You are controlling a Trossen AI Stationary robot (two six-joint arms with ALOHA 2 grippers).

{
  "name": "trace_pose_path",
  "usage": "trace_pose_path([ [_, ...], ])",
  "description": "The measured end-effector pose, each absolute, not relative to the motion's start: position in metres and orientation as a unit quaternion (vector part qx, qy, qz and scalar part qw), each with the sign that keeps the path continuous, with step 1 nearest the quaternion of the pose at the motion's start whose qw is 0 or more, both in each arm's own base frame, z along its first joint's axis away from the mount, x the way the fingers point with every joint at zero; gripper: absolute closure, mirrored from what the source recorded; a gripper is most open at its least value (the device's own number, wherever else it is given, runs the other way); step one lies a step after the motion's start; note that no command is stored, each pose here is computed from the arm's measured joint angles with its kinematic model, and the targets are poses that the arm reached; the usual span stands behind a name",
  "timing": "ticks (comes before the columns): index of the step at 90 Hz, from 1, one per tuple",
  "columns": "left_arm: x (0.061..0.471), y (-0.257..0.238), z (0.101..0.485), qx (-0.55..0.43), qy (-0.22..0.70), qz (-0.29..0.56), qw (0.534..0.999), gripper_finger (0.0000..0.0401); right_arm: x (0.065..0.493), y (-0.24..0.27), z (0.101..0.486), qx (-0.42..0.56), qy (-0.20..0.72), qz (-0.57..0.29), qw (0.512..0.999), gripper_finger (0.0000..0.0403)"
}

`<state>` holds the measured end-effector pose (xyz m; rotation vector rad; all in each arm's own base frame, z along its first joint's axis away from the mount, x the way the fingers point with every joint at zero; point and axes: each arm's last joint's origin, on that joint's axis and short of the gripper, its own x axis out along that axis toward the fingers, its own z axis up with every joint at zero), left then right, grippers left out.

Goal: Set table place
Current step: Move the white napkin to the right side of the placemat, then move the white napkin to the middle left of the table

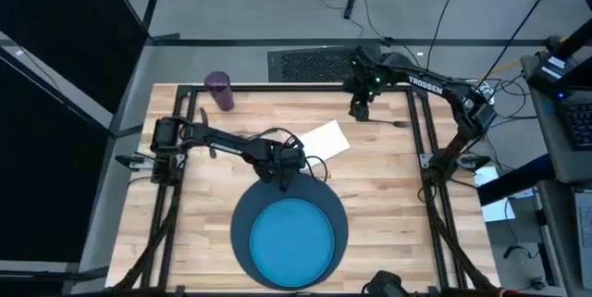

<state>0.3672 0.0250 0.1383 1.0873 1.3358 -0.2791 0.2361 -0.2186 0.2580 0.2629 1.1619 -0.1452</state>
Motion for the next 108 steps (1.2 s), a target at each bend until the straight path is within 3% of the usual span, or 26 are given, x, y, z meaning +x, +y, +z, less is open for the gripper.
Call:
trace_pose_path([
  [13, 0.373, 0.028, 0.141, 0.508, 0.573, -0.095, 0.636, 0.0269, 0.237, -0.220, 0.258, 0.120, 0.542, -0.071, 0.829, 0.0174],
  [42, 0.369, 0.026, 0.139, 0.486, 0.583, -0.111, 0.641, 0.0394, 0.237, -0.219, 0.258, 0.126, 0.544, -0.072, 0.826, 0.0174],
  [81, 0.361, 0.031, 0.136, 0.427, 0.621, -0.077, 0.652, 0.0401, 0.237, -0.219, 0.258, 0.134, 0.544, -0.077, 0.825, 0.0174],
  [108, 0.365, 0.017, 0.143, 0.467, 0.602, -0.052, 0.645, 0.0401, 0.237, -0.219, 0.258, 0.133, 0.544, -0.076, 0.825, 0.0174],
])
